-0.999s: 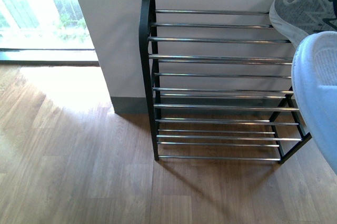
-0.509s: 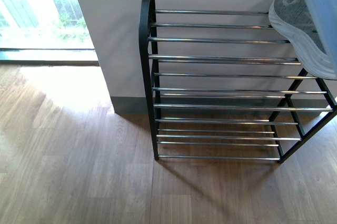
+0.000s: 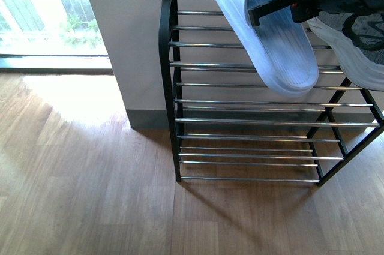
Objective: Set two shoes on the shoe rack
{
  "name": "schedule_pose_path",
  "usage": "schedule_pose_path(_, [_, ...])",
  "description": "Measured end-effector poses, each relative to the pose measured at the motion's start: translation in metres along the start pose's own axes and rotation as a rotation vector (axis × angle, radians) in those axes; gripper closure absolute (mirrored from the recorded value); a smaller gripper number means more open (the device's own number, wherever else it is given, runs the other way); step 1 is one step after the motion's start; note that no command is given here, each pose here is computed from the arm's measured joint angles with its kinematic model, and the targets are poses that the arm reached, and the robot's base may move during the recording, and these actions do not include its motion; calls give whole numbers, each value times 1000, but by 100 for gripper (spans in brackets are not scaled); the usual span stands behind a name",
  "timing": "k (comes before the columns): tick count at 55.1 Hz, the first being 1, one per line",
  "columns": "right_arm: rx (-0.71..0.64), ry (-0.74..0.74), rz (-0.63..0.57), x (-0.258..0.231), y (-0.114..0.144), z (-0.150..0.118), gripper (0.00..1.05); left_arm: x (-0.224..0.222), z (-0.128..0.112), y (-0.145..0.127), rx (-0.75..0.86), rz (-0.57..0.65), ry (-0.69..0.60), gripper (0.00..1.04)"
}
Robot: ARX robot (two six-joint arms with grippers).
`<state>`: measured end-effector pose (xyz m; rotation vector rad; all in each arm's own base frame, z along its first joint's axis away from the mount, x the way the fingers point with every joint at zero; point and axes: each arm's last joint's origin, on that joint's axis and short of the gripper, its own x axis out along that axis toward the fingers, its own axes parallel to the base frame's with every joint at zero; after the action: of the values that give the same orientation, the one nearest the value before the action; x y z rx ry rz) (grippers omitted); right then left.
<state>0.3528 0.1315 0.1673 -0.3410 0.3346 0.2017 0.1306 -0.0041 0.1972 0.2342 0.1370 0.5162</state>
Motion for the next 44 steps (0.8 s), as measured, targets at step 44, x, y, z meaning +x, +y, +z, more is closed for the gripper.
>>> schedule_pose_path(44, [-105,272,-273,109,-56,-35,96,0,0,0,0,0,0,103])
